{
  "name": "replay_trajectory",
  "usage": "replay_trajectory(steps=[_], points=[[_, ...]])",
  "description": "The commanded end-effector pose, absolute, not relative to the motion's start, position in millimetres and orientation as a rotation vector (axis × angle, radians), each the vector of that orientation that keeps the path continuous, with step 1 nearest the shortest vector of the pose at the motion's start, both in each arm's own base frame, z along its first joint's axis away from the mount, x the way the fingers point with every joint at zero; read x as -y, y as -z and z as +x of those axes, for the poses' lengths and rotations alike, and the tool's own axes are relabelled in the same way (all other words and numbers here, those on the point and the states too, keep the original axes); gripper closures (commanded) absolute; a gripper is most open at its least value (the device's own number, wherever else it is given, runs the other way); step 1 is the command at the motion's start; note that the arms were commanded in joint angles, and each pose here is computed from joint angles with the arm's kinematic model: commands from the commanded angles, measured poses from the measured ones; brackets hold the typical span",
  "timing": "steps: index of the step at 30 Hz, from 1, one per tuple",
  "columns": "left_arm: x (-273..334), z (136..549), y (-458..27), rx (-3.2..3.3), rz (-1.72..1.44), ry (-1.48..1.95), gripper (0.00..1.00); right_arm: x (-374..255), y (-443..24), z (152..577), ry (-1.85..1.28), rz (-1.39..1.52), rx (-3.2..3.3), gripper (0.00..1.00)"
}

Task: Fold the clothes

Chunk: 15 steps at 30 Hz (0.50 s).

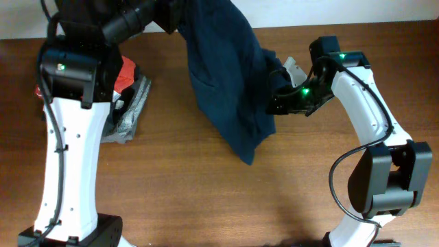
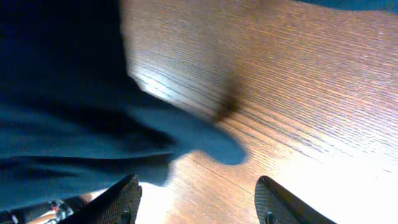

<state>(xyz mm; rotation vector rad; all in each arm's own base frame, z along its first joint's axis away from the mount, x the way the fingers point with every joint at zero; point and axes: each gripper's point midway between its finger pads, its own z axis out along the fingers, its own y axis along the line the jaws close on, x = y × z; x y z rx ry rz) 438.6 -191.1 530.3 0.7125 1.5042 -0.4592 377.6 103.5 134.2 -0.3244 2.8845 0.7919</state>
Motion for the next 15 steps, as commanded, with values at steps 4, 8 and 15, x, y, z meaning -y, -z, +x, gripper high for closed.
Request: replay_trajectory(steps=[4,8,15], points=[[169,417,-597,-1.342,0.612,0.341,1.0,-118,-137,367,-0.937,-0.483,-2.818,0.34],[169,415,-612,-1.28,0.603,0.328,0.99,-139,-147,361,-1.08,-0.536,-2.754,0.33],[176,412,-624,-1.241,0.57,0.309,1.0,-198,-153,336,-1.267,-0.803,-2.612,0.32]])
